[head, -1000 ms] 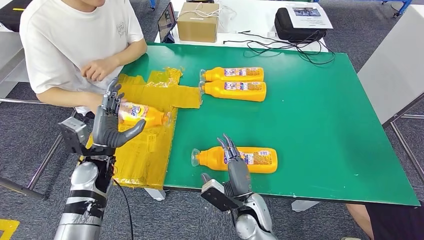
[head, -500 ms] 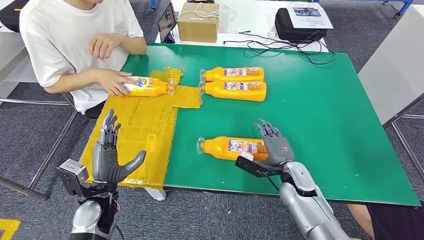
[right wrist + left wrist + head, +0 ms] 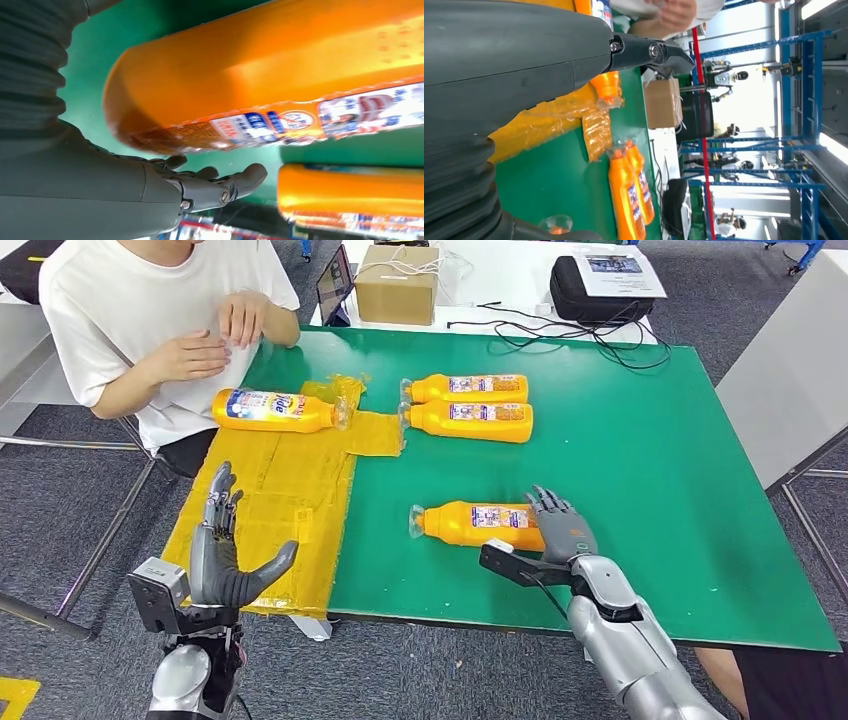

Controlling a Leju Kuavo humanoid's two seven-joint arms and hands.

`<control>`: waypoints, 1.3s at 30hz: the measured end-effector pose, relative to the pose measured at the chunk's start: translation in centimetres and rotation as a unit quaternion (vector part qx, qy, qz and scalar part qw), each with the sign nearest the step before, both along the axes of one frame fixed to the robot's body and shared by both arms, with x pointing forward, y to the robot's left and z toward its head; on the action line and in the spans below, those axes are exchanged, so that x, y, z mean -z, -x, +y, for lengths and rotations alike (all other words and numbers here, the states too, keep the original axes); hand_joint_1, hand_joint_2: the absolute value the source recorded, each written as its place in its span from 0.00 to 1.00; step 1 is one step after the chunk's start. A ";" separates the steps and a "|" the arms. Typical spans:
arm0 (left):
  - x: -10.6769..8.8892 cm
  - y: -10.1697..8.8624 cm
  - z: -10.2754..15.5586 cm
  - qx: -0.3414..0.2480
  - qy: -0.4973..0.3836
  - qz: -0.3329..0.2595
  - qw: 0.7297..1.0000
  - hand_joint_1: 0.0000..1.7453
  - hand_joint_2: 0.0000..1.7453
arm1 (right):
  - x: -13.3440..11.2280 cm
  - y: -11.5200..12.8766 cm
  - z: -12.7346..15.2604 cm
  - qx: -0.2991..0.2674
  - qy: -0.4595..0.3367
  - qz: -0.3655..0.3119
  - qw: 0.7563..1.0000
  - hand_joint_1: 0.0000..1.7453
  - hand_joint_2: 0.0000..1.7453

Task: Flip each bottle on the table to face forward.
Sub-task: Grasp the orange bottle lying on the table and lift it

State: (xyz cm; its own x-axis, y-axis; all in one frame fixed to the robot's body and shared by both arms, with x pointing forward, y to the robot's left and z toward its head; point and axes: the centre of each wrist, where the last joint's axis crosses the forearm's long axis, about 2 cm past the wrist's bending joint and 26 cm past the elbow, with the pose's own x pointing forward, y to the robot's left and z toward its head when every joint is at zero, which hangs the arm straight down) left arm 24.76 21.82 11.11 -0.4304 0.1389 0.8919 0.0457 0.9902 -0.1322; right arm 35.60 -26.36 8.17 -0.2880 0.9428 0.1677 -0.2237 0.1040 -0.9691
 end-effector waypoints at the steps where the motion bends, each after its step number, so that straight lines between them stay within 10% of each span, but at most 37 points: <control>1: -0.1 -0.1 0.0 -0.001 0.002 -0.001 1.000 0.00 1.00 | 0.0 -0.2 0.1 -0.003 -0.005 0.010 1.000 0.00 1.00; 7: -0.3 -0.9 -0.3 -0.010 0.006 -0.004 1.000 0.00 1.00 | 0.0 -1.8 0.8 -0.001 0.002 0.081 0.997 0.00 1.00; 12: 0.1 -0.8 -0.2 -0.017 0.002 0.004 1.000 0.00 1.00 | -0.5 -3.0 1.3 0.016 0.052 0.102 0.993 0.98 1.00; 27: 0.6 -1.2 -0.2 -0.017 -0.001 0.012 1.000 0.00 1.00 | -1.3 -4.4 0.4 0.002 0.030 0.162 0.986 1.00 1.00; 39: 1.8 -0.7 -1.0 0.062 0.159 0.064 0.983 0.00 1.00 | 3.0 1.0 0.8 -0.097 -0.358 0.165 0.914 1.00 1.00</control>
